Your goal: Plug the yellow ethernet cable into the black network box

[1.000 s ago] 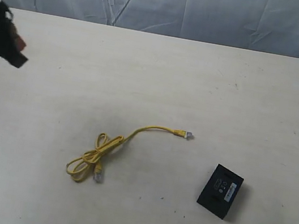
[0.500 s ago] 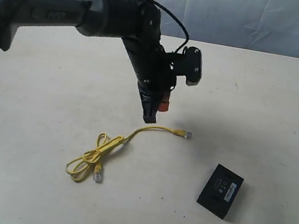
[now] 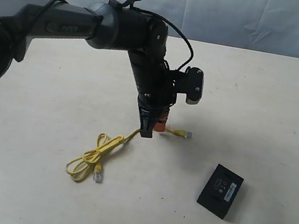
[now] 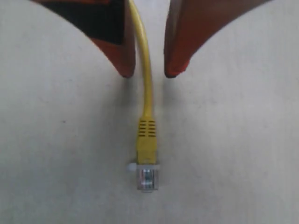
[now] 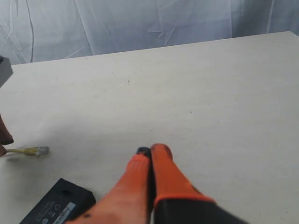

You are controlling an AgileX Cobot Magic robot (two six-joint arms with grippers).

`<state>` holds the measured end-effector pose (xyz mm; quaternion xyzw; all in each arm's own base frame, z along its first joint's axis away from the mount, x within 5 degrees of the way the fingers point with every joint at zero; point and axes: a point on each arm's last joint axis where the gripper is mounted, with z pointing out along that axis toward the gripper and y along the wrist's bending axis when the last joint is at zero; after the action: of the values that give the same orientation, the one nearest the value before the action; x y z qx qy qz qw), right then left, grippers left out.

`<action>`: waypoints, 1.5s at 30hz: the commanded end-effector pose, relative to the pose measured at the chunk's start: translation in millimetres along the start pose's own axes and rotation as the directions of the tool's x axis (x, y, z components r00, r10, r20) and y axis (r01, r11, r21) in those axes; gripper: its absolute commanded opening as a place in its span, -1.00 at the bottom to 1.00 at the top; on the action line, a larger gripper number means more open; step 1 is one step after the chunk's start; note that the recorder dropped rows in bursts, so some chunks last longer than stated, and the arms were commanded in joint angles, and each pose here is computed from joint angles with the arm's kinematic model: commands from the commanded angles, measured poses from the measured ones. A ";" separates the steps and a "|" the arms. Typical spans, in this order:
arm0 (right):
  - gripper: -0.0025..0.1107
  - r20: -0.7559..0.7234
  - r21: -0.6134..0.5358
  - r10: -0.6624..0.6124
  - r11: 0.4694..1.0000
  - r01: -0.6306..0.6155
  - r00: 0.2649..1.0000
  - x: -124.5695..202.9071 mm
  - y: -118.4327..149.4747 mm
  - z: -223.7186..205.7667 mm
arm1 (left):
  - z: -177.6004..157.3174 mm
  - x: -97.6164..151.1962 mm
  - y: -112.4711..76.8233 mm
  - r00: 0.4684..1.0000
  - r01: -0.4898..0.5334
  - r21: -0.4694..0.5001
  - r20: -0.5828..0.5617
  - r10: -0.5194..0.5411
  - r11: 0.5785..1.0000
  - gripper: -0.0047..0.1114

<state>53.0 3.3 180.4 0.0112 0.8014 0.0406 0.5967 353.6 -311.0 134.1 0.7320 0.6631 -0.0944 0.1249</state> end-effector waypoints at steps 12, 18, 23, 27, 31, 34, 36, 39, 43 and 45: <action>-0.97 0.014 -0.003 0.001 1.000 -0.001 1.000 -0.2 0.1 -0.1 | 15.0 -3.1 -1.3 0.998 0.041 0.027 0.041 -0.042 0.999 -0.44; -0.97 0.014 -0.003 0.001 1.000 -0.001 1.000 -0.2 0.1 -0.1 | 17.5 -1.4 -1.4 0.999 0.035 0.029 0.029 -0.036 0.999 -0.52; -0.97 0.014 -0.003 0.001 1.000 -0.001 1.000 -0.2 0.1 -0.1 | 14.4 2.0 -1.5 1.000 0.005 0.027 -0.015 -0.004 1.000 -0.92; -0.97 0.014 -0.003 0.001 1.000 -0.001 1.000 -0.2 0.1 -0.1 | -9.1 -1.0 -0.3 0.998 0.046 -0.019 -0.032 -0.047 0.999 -0.92; -0.97 0.010 -0.003 0.003 1.000 -0.003 1.000 0.1 0.2 -0.1 | -47.7 -2.6 -0.4 0.993 0.093 -0.090 -0.063 -0.099 0.992 -0.92; -0.97 0.010 -0.003 0.003 1.000 -0.003 1.000 0.1 0.2 -0.1 | -67.4 -3.1 -3.9 0.993 0.080 -0.096 -0.076 -0.087 0.992 -0.92; -0.97 0.010 -0.003 0.003 1.000 -0.003 1.000 0.1 0.2 -0.1 | -75.2 -3.4 -6.9 0.993 0.079 -0.085 -0.082 -0.086 0.993 -0.92; -0.97 0.010 -0.003 0.003 1.000 -0.003 1.000 0.1 0.2 -0.1 | -81.5 -1.2 -13.2 0.990 0.115 -0.087 -0.075 -0.122 0.990 -0.92; -0.97 0.012 -0.003 0.003 1.000 -0.003 1.000 -0.1 0.2 -0.1 | -83.1 7.7 -30.0 0.987 0.148 -0.088 -0.047 -0.152 0.985 -0.92; -0.97 0.012 -0.003 0.003 1.000 -0.003 1.000 -0.1 0.2 -0.1 | -83.6 13.7 -39.5 0.986 0.157 -0.089 -0.039 -0.161 0.984 -0.92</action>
<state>53.0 3.3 180.4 0.0112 0.8014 0.0406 0.5967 326.0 -276.5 204.8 0.6830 0.7178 -0.0492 0.1256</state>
